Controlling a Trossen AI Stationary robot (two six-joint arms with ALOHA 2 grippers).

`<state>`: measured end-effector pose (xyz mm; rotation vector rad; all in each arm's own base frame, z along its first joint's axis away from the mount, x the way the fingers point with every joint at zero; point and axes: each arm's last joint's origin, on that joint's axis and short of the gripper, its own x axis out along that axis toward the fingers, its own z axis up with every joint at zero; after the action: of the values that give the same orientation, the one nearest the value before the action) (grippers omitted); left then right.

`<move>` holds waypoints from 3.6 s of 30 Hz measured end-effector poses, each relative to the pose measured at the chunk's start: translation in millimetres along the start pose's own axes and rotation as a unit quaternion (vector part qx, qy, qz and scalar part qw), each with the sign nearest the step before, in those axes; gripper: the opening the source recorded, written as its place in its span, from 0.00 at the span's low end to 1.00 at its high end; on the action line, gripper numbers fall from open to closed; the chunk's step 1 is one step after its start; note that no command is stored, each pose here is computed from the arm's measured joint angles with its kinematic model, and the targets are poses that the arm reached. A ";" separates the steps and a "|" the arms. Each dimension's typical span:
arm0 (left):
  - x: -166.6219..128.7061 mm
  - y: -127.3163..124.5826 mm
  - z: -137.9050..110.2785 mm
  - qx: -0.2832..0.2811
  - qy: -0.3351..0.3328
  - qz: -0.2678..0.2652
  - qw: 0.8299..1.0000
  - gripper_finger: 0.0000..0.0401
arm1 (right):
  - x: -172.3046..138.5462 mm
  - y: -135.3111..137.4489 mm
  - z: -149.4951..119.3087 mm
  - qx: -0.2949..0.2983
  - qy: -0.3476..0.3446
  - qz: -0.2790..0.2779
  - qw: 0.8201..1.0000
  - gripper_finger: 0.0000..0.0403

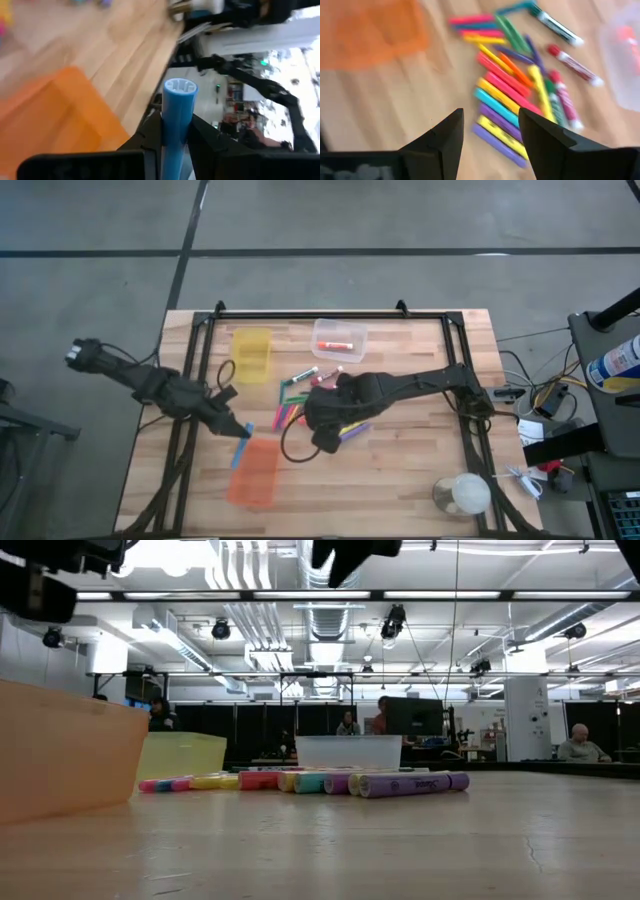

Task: Pick & Place Markers
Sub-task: Put the blue highlighter into the orange bin, then put the purple highlighter into the orange bin

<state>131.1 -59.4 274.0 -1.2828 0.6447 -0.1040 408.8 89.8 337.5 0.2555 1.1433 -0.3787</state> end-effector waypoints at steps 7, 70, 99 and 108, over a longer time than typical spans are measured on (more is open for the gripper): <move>29.4 6.3 -19.6 -0.058 -0.001 0.072 0.996 0.16 | -0.3 -7.1 -6.7 -0.043 0.033 -0.039 0.998 0.43; -7.3 -39.9 21.9 0.038 -0.208 0.001 0.977 0.39 | 57.4 -19.4 -54.6 -0.311 0.139 0.071 0.938 0.37; -5.5 -37.9 26.4 0.033 -0.222 0.013 0.974 0.39 | 138.7 -43.0 -119.2 -0.376 0.136 0.060 0.915 0.29; -4.8 -37.6 26.4 0.031 -0.222 0.013 0.975 0.39 | 144.6 -43.9 -119.9 -0.387 0.118 0.058 0.913 0.27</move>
<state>150.7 -46.3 313.7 -1.1854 0.2718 0.1810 342.9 72.9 157.0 -0.3390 1.4210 0.2342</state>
